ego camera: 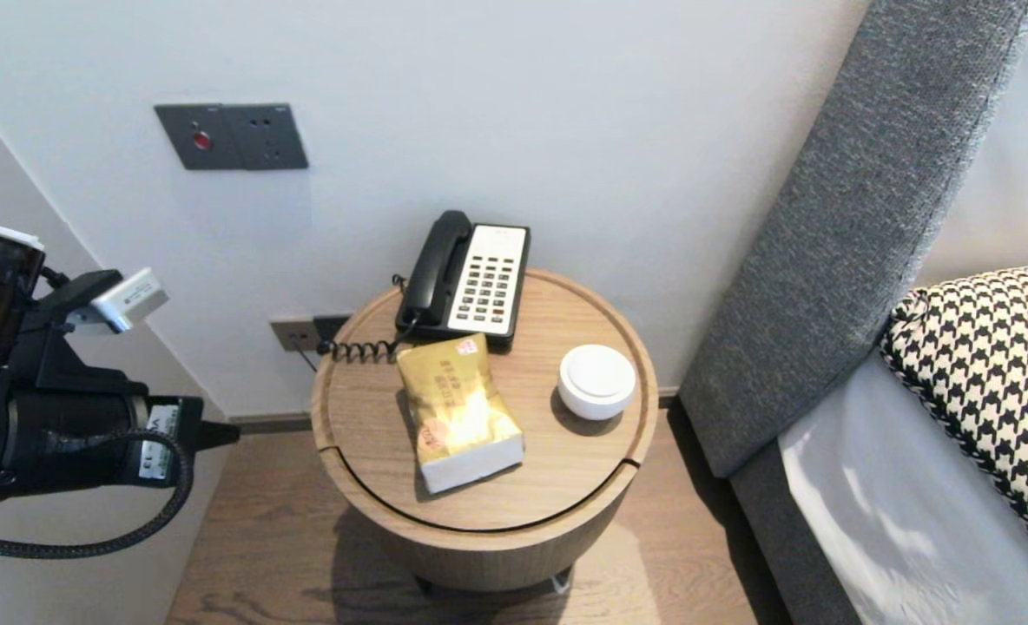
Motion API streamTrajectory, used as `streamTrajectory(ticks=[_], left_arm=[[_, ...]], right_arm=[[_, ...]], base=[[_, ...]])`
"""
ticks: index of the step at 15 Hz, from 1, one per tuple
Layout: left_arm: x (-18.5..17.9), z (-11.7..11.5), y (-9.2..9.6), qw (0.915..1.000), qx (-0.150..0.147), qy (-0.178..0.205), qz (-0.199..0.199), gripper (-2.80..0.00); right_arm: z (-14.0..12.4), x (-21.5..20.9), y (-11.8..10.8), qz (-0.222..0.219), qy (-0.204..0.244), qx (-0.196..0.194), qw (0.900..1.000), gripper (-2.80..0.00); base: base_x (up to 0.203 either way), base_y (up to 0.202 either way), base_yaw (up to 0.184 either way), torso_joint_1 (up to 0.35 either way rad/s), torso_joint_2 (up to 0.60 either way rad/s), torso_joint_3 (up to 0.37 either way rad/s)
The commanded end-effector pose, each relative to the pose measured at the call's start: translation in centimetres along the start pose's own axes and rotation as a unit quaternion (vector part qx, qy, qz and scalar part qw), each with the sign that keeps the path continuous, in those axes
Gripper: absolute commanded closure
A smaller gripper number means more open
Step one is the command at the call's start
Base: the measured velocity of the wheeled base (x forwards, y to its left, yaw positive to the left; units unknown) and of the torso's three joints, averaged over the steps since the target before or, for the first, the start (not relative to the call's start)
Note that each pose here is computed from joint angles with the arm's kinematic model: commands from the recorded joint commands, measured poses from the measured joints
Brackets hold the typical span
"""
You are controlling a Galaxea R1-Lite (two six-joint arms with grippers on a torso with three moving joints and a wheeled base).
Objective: Open the nightstand drawer
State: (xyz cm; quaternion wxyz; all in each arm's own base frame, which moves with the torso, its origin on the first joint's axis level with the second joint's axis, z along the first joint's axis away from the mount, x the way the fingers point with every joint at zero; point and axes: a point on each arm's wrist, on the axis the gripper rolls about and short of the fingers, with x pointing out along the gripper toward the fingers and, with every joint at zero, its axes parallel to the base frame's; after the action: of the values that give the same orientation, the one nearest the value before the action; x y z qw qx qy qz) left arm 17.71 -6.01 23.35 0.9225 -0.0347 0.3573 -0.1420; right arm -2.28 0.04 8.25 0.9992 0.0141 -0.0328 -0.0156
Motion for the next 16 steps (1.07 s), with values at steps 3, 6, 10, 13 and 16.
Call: streamTrajectory(ticks=[3,6,10,13,16], left_arm=[[0.6,0.5,-0.9,0.9992,0.015,0.031,-0.021,0.0],[1.9,1.6,-2.1,0.9976,0.023,0.051,-0.04,0.0],[4.7,1.7,-3.3,0.9949,-0.002,0.089,-0.048,0.0],[5.9,1.6,-3.5,0.9924,-0.006,0.105,-0.063,0.0],[7.2,1.3,-3.5,0.9933,-0.006,0.094,-0.067,0.0]], right_arm=[[-0.7,0.2,0.0,0.0,0.013,0.0,1.0,0.0],[-0.7,0.2,0.0,0.0,0.013,0.0,1.0,0.0],[-0.7,0.2,0.0,0.0,0.013,0.0,1.0,0.0],[-0.7,0.2,0.0,0.0,0.013,0.0,1.0,0.0],[-0.7,0.2,0.0,0.0,0.013,0.0,1.0,0.0]], base=[[0.0,0.0,0.0,0.0,0.0,0.0],[0.0,0.0,0.0,0.0,0.0,0.0],[0.0,0.0,0.0,0.0,0.0,0.0],[0.0,0.0,0.0,0.0,0.0,0.0],[0.0,0.0,0.0,0.0,0.0,0.0]])
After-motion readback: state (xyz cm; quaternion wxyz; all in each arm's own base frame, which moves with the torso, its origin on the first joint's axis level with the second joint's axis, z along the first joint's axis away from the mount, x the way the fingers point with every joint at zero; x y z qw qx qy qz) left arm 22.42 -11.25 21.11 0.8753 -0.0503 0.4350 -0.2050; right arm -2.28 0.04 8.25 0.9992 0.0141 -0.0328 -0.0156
